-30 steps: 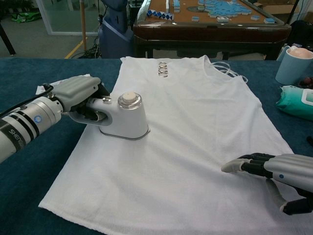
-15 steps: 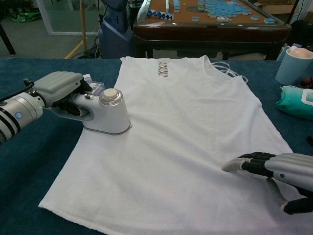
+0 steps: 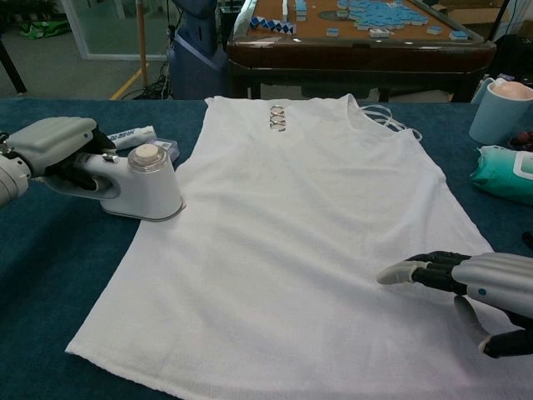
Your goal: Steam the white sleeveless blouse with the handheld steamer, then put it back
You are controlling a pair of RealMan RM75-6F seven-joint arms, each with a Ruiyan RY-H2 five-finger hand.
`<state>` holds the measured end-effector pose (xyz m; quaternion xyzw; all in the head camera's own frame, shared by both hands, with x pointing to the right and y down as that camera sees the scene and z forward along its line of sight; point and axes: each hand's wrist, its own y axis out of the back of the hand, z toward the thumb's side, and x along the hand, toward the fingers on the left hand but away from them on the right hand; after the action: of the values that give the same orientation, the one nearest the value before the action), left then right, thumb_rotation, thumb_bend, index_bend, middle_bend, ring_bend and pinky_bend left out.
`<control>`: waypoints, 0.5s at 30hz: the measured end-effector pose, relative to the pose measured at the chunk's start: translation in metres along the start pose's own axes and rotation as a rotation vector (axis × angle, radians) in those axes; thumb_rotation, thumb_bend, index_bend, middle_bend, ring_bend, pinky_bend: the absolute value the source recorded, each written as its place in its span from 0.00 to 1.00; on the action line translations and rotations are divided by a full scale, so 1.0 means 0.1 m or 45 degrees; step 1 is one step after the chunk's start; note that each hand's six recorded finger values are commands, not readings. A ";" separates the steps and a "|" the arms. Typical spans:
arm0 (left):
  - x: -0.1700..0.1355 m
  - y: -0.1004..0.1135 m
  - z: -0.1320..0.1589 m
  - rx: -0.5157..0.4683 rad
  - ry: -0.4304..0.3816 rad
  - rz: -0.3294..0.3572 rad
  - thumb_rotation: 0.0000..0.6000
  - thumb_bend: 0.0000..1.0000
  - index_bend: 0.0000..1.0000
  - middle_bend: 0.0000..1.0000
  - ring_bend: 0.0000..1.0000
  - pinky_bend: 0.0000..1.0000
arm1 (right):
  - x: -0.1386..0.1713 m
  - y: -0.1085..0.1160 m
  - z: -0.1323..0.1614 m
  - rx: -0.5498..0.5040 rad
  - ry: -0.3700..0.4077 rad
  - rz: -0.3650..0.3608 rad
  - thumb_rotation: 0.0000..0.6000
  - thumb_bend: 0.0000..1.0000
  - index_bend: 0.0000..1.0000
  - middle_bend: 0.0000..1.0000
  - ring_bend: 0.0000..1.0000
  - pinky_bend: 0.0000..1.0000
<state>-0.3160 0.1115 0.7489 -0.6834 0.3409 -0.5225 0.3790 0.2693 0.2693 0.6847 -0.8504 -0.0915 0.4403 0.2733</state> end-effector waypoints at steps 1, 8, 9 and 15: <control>-0.02 0.02 -0.04 -0.007 0.011 0.003 1.00 0.26 0.85 0.77 0.66 0.55 | 0.00 0.02 0.00 0.000 0.002 -0.008 1.00 0.98 0.00 0.09 0.00 0.01; -0.11 0.11 -0.29 -0.096 0.093 0.007 1.00 0.26 0.85 0.76 0.66 0.55 | 0.07 0.28 0.04 -0.001 0.022 -0.110 1.00 0.96 0.00 0.09 0.00 0.01; -0.13 0.12 -0.33 -0.103 0.103 0.008 1.00 0.26 0.85 0.76 0.66 0.55 | 0.08 0.33 0.05 -0.001 0.025 -0.128 1.00 0.94 0.00 0.09 0.00 0.01; -0.27 0.13 -0.49 -0.151 0.151 -0.004 1.00 0.26 0.85 0.77 0.66 0.55 | 0.18 0.70 0.05 0.018 0.029 -0.256 1.00 0.82 0.00 0.09 0.00 0.01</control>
<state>-0.3707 0.1207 0.7330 -0.6731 0.3919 -0.5415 0.3163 0.2704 0.2203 0.6316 -0.8399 -0.1701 0.4016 0.3231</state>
